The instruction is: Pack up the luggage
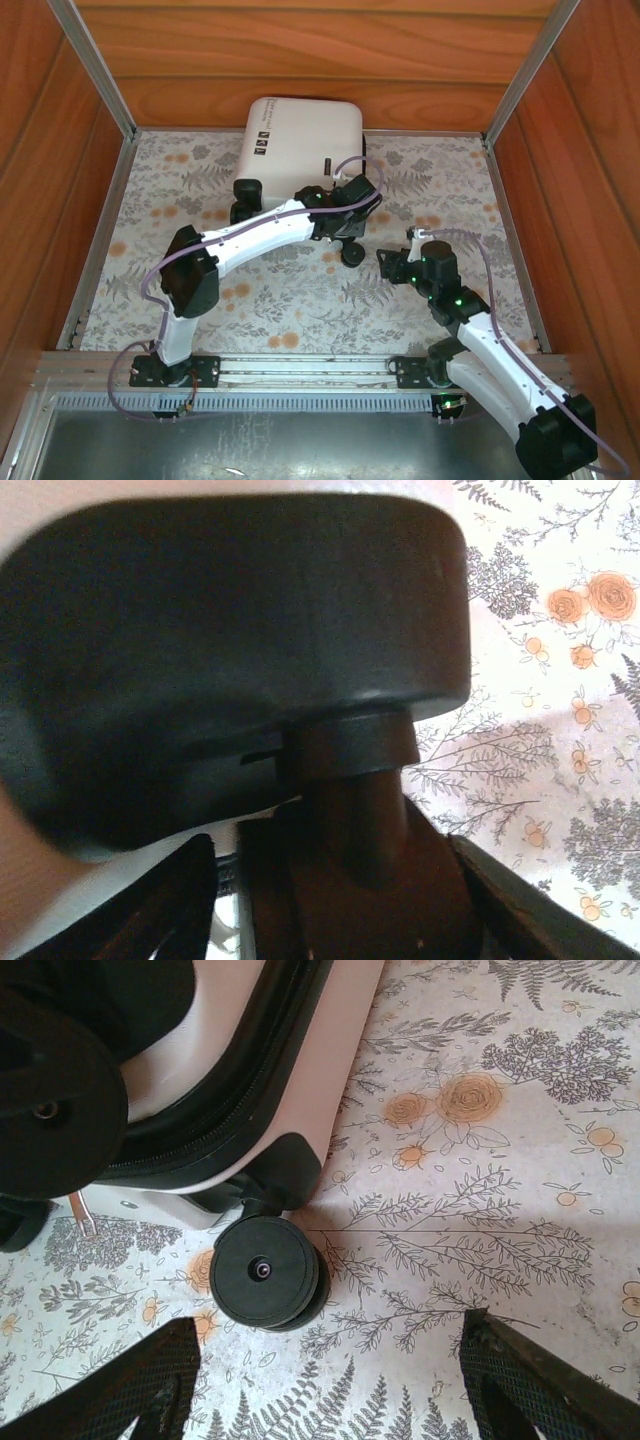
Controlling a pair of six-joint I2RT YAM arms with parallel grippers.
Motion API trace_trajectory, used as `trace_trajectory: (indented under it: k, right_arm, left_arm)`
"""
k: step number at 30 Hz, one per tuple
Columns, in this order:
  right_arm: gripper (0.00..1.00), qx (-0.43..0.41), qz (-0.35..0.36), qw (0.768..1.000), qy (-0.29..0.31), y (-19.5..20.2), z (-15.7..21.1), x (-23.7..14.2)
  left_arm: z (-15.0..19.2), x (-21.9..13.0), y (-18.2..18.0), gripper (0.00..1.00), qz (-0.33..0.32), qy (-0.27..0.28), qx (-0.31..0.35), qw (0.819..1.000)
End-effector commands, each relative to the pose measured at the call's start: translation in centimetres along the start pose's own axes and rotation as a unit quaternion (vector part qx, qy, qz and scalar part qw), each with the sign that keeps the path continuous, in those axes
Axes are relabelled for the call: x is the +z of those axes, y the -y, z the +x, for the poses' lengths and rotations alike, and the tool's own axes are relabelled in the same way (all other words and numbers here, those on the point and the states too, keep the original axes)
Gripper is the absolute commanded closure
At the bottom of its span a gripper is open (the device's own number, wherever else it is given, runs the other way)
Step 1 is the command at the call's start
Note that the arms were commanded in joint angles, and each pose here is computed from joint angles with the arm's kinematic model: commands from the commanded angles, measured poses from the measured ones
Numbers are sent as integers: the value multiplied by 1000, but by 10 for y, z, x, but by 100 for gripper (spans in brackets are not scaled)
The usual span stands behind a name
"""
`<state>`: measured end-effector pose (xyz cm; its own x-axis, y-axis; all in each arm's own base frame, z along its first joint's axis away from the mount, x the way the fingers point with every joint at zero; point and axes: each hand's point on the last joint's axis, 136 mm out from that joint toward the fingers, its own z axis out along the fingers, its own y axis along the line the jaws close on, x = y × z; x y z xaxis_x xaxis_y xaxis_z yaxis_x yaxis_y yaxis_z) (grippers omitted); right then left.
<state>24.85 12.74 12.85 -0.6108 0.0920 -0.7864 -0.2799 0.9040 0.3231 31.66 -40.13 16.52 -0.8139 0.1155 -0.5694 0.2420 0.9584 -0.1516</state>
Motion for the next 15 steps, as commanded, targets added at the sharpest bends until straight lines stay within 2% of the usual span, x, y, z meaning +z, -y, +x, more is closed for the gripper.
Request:
trace_trajectory:
  k: [1,2,7,8,15]
  right_arm:
    - [27,-13,-18,999,27,-6,-10,-3]
    - [27,-14,-22,999,27,-8,-10,-3]
    - [27,-50,-71,996,26,-23,-1,2]
    - [27,-56,-82,995,32,-28,-1,3]
    - [26,-138,-148,975,87,-76,2,15]
  left_arm:
    - [4,9,-11,51,-22,-23,-3,999]
    - [5,12,-10,56,-22,-26,-4,999]
    - [1,13,-5,97,-10,-29,-12,999]
    - [-2,10,-5,100,-8,-24,-14,1000]
    - [-29,-13,-10,100,12,1,-35,999]
